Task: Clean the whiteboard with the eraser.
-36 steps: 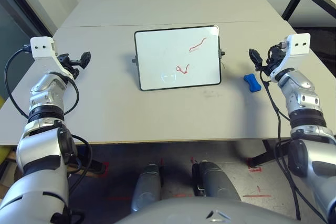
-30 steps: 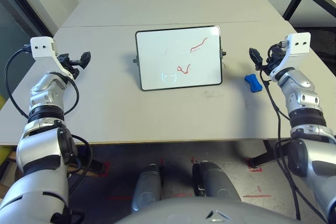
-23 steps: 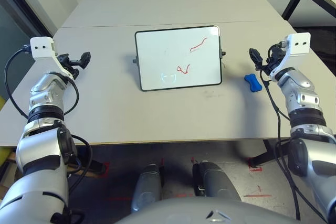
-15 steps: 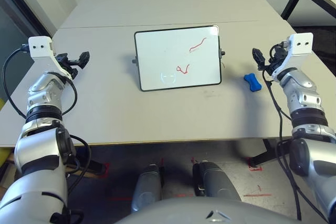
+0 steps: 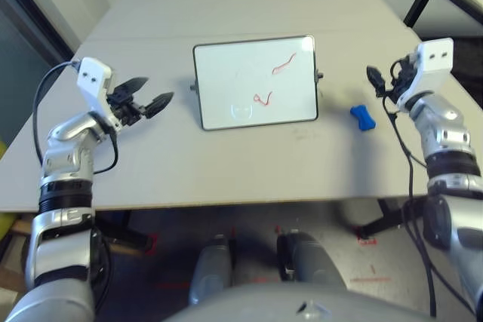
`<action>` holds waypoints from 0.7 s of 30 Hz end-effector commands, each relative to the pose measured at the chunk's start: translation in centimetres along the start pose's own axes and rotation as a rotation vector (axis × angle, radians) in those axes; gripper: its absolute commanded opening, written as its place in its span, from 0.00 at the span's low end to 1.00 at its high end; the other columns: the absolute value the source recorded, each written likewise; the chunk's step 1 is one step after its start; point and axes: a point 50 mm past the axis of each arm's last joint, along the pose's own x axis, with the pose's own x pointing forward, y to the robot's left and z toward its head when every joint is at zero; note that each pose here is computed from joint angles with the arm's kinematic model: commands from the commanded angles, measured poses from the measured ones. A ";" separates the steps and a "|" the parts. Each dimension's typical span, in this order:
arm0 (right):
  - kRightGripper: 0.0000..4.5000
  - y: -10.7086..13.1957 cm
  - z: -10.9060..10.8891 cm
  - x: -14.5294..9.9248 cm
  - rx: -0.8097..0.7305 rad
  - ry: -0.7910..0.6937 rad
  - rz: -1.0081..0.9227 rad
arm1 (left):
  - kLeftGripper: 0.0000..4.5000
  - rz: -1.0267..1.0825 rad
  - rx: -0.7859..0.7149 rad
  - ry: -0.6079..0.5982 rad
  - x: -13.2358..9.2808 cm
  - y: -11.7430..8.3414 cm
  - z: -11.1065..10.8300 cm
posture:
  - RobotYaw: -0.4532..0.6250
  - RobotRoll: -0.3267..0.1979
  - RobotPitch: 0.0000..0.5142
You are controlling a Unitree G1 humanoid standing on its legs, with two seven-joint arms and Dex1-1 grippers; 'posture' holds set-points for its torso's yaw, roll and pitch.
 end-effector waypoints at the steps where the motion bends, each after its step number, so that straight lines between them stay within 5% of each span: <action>1: 0.99 0.8 1.4 0.4 -0.039 0.023 0.034 | 1.00 -0.115 -0.021 0.029 0.8 -2.0 -0.4 | 0.28 0.62 0.16; 12: 0.99 1.7 4.2 -0.8 -0.182 0.476 0.025 | 1.00 -0.233 0.006 0.107 2.0 -4.2 -1.9 | 0.25 0.62 0.16; 21: 0.99 3.1 5.7 -2.8 -0.018 0.737 0.072 | 1.00 -0.240 0.027 0.108 2.7 -4.3 -2.1 | 0.24 0.62 0.18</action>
